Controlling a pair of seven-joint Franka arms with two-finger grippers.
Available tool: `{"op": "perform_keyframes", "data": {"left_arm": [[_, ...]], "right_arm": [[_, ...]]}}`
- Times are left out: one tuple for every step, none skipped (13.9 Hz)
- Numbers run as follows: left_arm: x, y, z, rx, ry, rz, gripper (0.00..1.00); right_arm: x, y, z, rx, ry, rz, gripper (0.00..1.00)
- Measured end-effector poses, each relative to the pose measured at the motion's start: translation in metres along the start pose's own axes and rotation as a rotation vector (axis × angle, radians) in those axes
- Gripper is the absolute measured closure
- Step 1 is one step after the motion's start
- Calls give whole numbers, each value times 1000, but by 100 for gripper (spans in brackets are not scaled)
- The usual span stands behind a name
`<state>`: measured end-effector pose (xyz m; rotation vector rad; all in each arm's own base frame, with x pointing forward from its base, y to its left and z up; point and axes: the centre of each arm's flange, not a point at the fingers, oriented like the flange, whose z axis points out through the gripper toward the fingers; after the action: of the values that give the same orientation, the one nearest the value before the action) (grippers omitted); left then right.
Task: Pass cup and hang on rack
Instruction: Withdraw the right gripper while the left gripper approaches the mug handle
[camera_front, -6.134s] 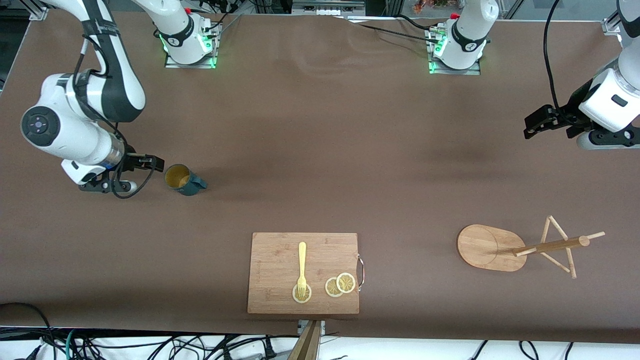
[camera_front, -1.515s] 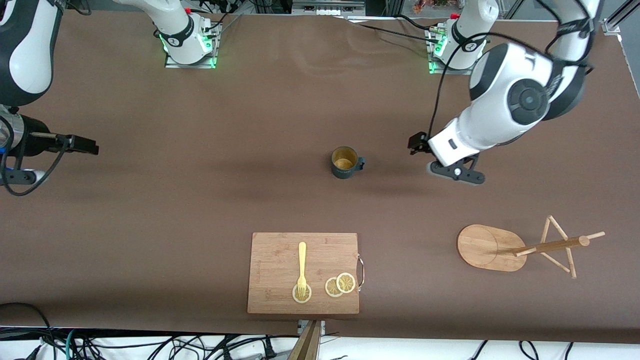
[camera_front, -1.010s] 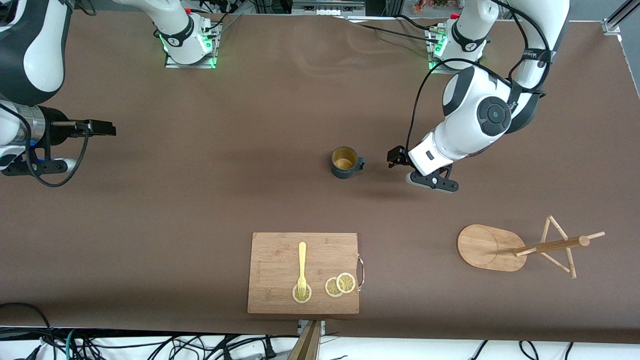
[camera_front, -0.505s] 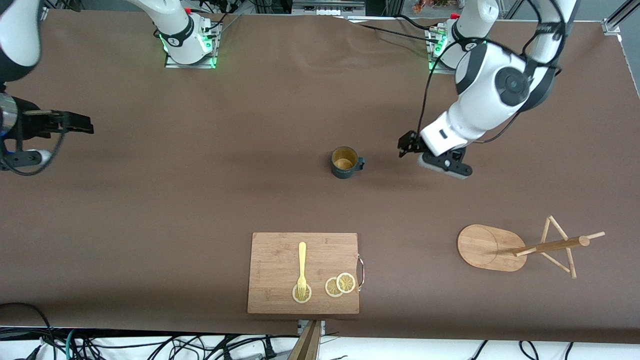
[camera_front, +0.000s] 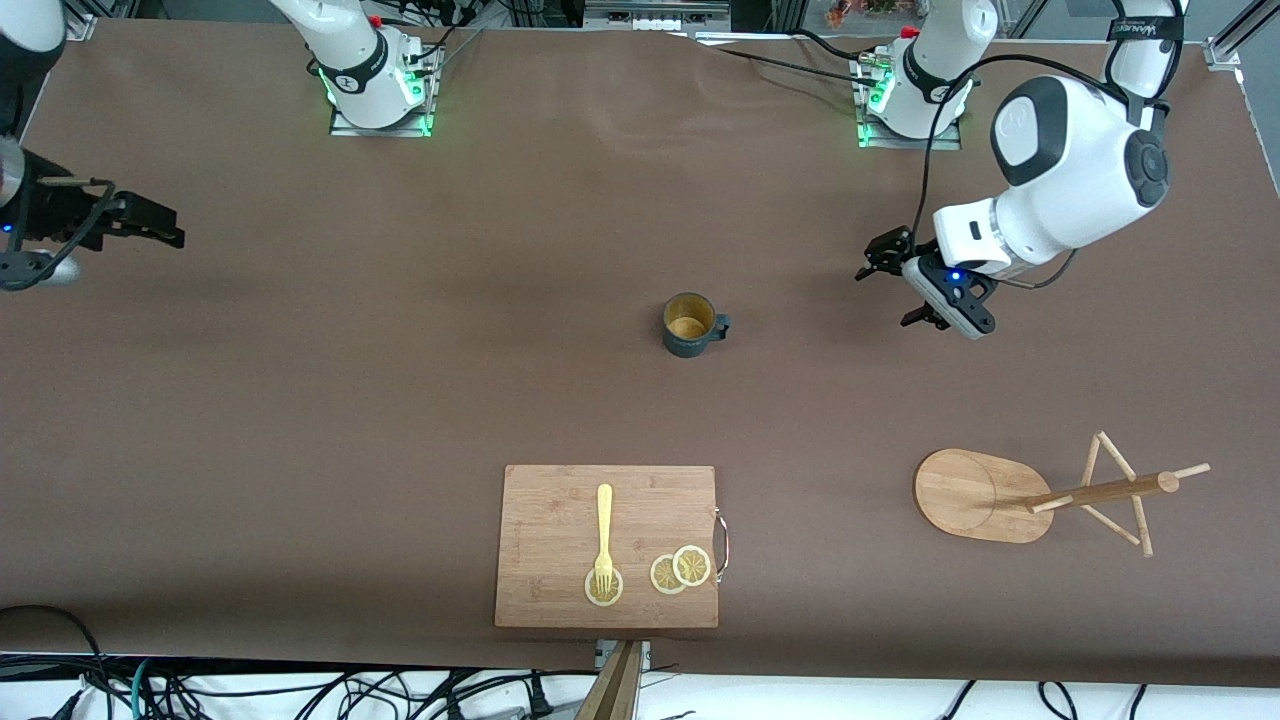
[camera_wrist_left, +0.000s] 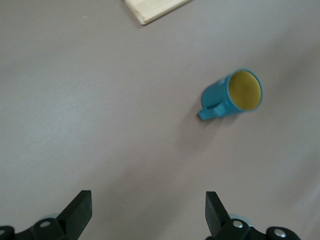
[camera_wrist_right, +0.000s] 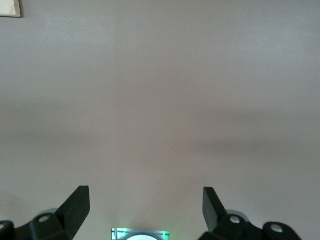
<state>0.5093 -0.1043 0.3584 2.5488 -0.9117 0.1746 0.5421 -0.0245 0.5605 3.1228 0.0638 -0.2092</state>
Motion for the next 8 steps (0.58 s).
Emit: {"op": "perform_keyframes", "data": {"left_arm": [[-5,-8,6,-31,23,54,0],[-11,-16,15,-64,50,106,0],[-17,-25,27,-100,78,161,0],[-24,-34,40,-131,107,213,0],[-30,-43,54,-161,139,267,0],[-36,-50,68,-185,168,316,0],[-42,-55,83,-207,193,364,0],[-47,-58,98,-228,215,402,0]], "right_arm": [[-5,-3,-2,-3,8,0,0],[-7,-4,-5,-5,13,1,0],[-8,-2,-7,-5,17,5,0],[-8,4,-8,-2,19,16,0],[-8,15,-8,2,21,34,0],[-8,23,-9,4,24,49,0],[-9,27,-10,6,26,57,0],[-9,29,-11,6,27,59,0]]}}
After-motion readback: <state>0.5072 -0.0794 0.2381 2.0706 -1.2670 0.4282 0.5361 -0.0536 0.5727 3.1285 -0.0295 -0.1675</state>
